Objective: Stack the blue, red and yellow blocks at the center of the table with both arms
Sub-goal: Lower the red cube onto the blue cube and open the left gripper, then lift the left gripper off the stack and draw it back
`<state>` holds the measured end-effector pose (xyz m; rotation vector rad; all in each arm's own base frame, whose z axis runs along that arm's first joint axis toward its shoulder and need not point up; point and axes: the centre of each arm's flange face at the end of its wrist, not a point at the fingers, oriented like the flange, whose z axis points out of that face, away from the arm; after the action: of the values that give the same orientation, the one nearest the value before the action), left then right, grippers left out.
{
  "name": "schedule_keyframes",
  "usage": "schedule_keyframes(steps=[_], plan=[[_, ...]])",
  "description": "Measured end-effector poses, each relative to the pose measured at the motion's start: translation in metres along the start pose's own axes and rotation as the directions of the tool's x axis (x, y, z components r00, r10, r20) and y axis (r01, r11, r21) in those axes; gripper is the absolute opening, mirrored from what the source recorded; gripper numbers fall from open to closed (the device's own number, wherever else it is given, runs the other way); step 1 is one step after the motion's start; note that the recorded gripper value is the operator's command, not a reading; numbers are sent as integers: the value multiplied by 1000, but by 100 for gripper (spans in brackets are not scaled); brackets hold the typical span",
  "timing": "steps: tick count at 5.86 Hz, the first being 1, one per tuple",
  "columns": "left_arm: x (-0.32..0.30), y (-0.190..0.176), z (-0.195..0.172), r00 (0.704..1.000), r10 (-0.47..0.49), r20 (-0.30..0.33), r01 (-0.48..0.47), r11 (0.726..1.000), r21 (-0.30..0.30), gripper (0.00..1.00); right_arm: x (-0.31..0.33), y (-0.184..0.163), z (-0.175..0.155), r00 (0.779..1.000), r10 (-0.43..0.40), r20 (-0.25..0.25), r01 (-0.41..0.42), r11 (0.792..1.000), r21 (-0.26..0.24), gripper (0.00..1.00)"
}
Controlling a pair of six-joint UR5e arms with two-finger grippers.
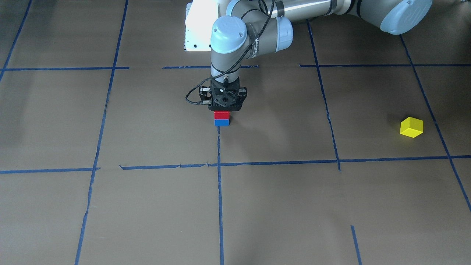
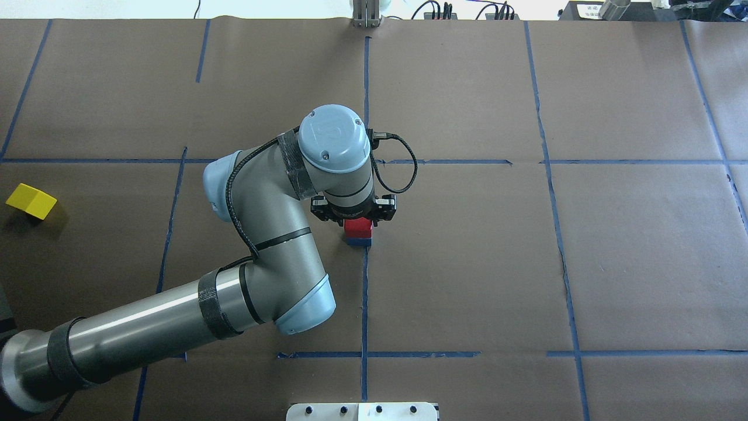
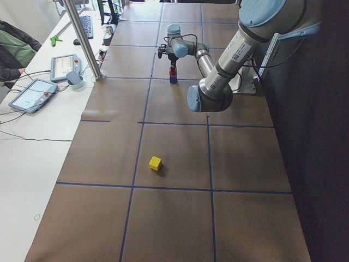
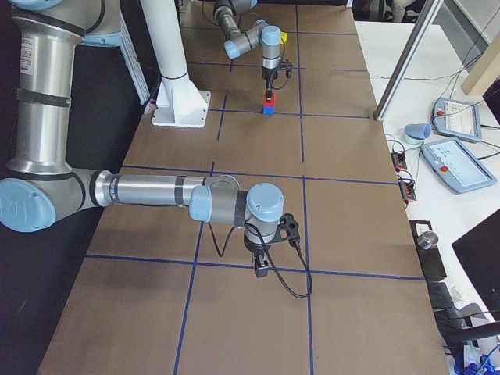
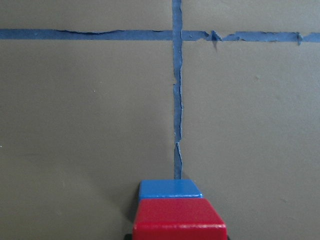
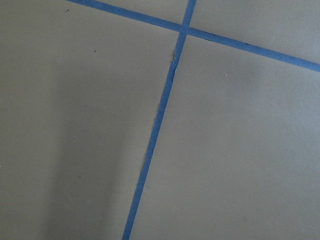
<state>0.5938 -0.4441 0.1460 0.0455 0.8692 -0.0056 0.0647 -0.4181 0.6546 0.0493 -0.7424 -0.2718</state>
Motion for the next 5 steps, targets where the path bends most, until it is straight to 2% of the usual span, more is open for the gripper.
schedule_keyframes(steps=[2, 3, 4, 5], plan=[[1, 1, -6, 1000, 8, -11, -8, 1000, 7, 100, 0, 0, 0, 1000, 0, 0, 0, 1000, 0, 100], [-6, 0, -22, 999, 13, -31, -12, 1000, 23, 100, 0, 0, 0, 1000, 0, 0, 0, 1000, 0, 100], [-34, -4, -40, 999, 32, -42, -30, 998, 48, 100, 0, 0, 0, 1000, 0, 0, 0, 1000, 0, 100], [-79, -12, -50, 995, 99, -19, -97, 993, 72, 100, 0, 0, 0, 1000, 1, 0, -1, 1000, 0, 100]])
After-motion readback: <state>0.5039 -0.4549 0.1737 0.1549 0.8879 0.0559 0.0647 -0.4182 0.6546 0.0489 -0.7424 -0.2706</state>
